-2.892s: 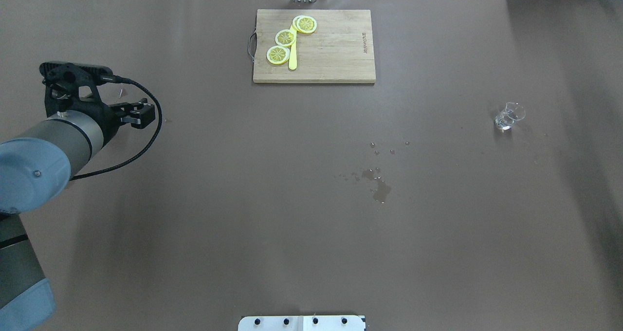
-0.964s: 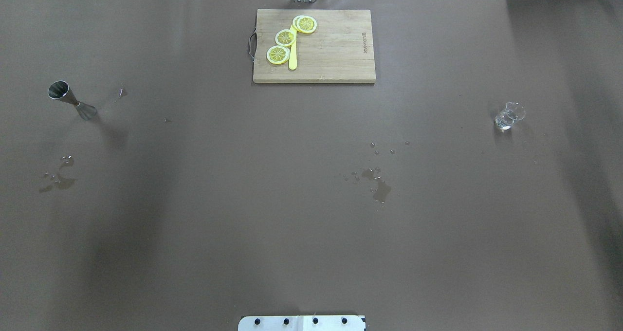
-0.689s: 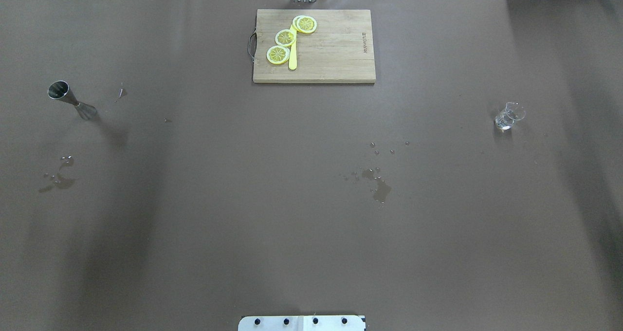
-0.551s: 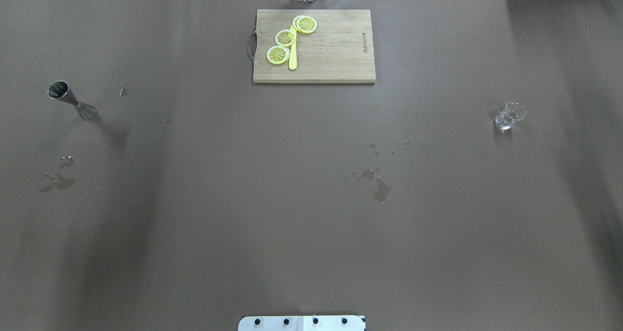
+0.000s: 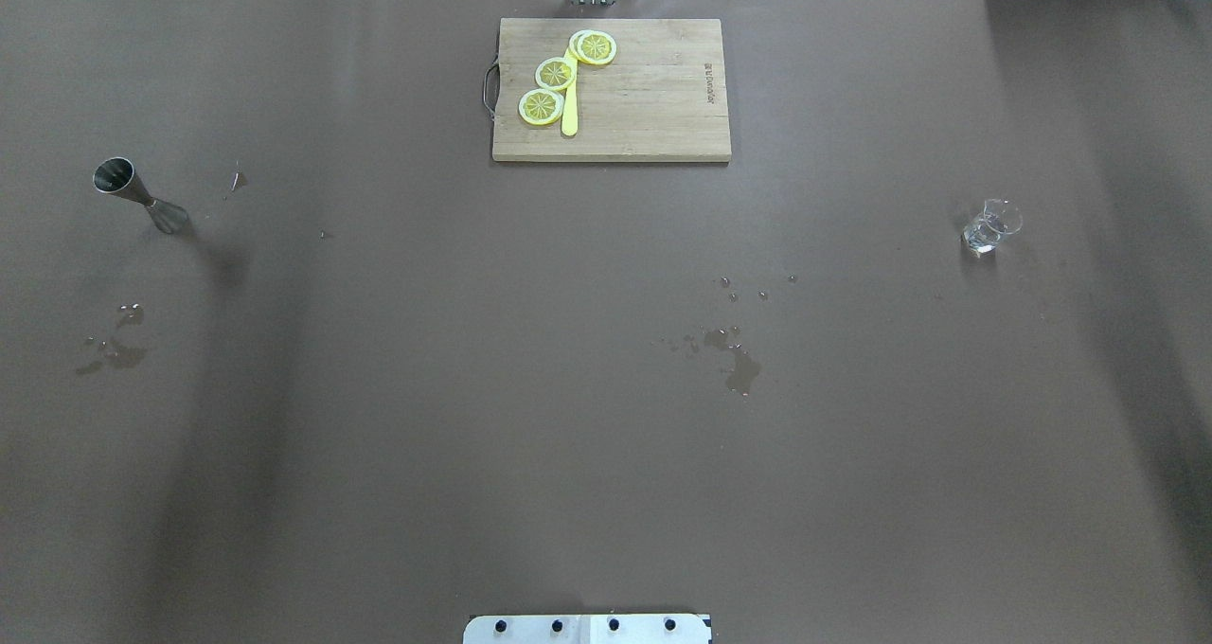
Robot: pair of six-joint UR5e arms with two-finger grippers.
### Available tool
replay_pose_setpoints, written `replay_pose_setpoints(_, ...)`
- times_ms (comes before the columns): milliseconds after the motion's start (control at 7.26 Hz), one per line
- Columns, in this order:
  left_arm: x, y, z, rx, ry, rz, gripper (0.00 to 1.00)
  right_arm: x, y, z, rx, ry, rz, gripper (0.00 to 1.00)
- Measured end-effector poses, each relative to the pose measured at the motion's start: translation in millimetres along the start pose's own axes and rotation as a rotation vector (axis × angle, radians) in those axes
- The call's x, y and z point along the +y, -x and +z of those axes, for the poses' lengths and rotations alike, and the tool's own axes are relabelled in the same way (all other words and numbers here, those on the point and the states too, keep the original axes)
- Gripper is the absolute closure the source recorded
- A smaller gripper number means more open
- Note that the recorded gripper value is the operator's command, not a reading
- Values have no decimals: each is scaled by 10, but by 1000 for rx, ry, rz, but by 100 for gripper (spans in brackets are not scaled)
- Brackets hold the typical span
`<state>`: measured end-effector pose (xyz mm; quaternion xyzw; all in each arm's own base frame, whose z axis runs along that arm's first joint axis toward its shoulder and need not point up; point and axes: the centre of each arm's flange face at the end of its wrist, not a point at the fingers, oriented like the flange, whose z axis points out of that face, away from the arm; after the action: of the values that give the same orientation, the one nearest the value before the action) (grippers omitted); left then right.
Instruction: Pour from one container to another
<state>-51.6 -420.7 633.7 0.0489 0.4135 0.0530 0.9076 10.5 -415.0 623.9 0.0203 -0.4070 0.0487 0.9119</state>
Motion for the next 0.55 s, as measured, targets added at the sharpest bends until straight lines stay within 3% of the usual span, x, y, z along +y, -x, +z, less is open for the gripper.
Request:
replay_pose_setpoints(275,88,199,-31,-70,71,23,2,-16,16,-9,-1,-3,-4,0)
replay_pose_setpoints(551,155,369,-188,-87,83,-7,2,-30,34,-21,-2,-6,-7,0)
